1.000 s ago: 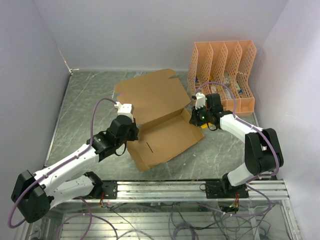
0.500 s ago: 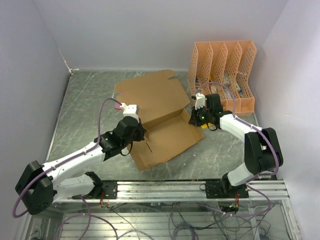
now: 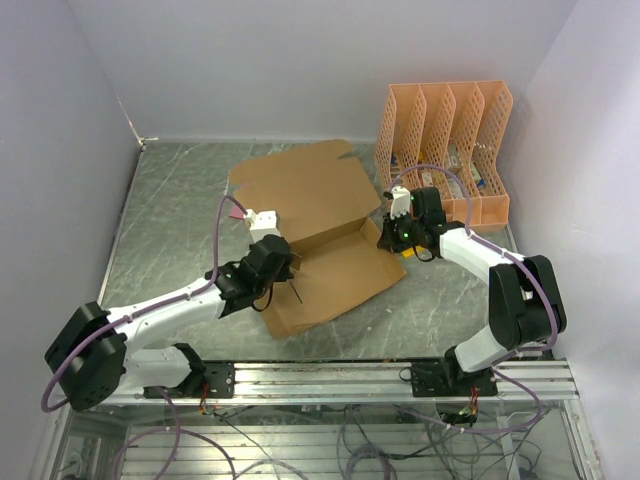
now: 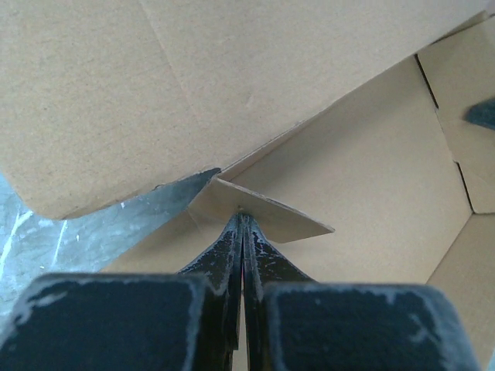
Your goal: Fold the paper box
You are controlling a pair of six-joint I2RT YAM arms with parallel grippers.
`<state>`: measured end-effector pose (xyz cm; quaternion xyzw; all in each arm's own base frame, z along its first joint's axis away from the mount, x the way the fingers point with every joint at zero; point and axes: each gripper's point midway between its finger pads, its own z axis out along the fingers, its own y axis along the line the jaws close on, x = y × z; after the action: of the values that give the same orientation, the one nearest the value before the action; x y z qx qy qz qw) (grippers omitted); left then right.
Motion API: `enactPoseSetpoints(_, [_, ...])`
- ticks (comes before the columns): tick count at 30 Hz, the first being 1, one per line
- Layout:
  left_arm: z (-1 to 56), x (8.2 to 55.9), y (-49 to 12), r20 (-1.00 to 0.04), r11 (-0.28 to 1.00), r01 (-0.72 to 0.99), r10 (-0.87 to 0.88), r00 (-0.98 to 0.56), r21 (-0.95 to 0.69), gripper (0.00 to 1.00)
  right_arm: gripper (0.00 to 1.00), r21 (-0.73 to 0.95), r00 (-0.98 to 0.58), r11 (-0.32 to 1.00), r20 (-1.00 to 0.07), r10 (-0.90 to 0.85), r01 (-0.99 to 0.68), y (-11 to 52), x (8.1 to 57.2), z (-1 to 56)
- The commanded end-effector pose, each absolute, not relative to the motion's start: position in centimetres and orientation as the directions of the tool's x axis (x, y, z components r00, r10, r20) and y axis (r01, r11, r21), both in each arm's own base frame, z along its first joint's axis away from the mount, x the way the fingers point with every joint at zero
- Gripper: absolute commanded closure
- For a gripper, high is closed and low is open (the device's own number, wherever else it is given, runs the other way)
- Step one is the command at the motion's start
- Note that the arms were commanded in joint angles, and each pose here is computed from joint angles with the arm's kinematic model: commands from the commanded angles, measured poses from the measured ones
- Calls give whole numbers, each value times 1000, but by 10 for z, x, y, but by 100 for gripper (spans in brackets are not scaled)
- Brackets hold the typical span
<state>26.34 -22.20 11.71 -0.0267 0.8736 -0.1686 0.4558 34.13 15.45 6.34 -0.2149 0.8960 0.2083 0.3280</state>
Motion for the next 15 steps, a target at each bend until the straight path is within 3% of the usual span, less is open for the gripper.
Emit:
enactPoseSetpoints(1, [143,285,-227,-817,927,30,-314,-484,-374,93,100,268,-693,801,-682,-234,-535,161,339,63])
enactPoseSetpoints(8, [165,281,-240,-834,910,147,-278,-477,-387,92,100,257,-696,813,-679,-232,-522,158,341,62])
enactPoseSetpoints(15, [171,226,-218,-798,892,281,-131,-588,-354,91,100,266,-708,821,-671,-218,-505,154,344,59])
